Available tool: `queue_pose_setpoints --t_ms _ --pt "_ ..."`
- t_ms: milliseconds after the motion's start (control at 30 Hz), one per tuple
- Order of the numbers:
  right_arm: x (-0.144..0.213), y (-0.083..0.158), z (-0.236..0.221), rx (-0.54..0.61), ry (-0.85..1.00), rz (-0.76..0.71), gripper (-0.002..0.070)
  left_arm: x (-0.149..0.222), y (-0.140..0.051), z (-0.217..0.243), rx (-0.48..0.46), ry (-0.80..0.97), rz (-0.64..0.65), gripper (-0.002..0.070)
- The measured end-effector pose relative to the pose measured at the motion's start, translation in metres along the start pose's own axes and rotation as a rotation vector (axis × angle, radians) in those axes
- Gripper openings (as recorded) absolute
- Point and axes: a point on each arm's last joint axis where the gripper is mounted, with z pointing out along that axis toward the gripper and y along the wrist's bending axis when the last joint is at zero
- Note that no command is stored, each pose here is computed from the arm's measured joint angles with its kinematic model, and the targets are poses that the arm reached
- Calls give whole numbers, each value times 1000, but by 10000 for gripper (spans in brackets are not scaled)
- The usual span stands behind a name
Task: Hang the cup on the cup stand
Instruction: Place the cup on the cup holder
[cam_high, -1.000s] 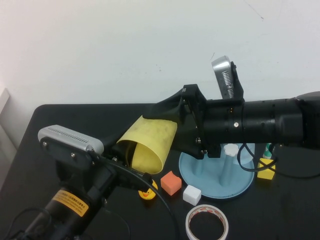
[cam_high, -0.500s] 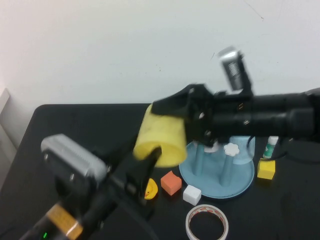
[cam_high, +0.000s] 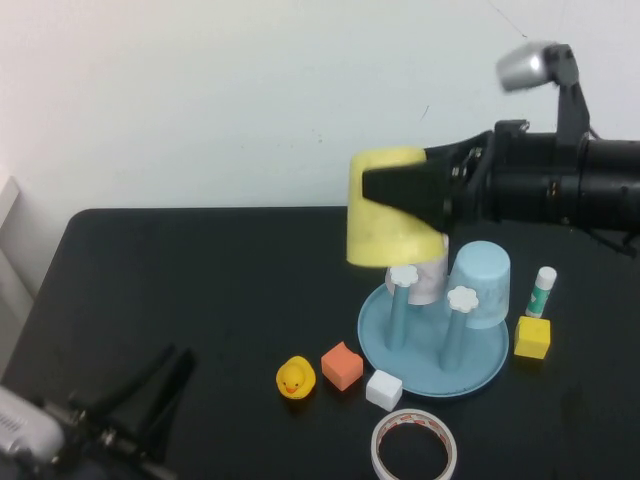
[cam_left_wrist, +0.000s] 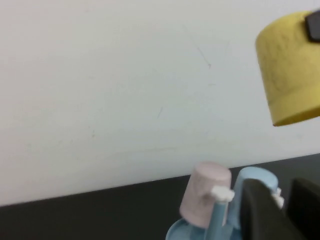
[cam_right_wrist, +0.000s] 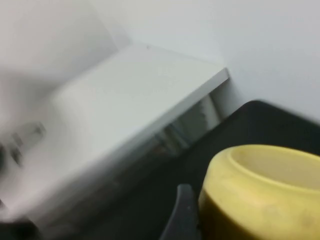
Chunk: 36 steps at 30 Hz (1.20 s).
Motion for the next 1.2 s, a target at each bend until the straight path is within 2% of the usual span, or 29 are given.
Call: queue_pose_setpoints --t_ms 100,433,633,867,1100,1200 --pt "6 -5 4 2 26 -177 583 6 3 -9 -12 21 0 32" --pt "24 -49 10 182 103 -328 582 12 4 -17 -2 53 12 0" --pt "49 -68 24 161 174 -399 582 12 4 -17 2 54 14 0" --pt "63 -77 31 146 208 -431 582 13 4 -17 4 54 16 0" --pt "43 -66 37 31 121 -468 582 13 4 -17 4 54 16 -1" --pt "35 -66 38 27 100 -506 580 13 4 -17 4 54 16 -1"
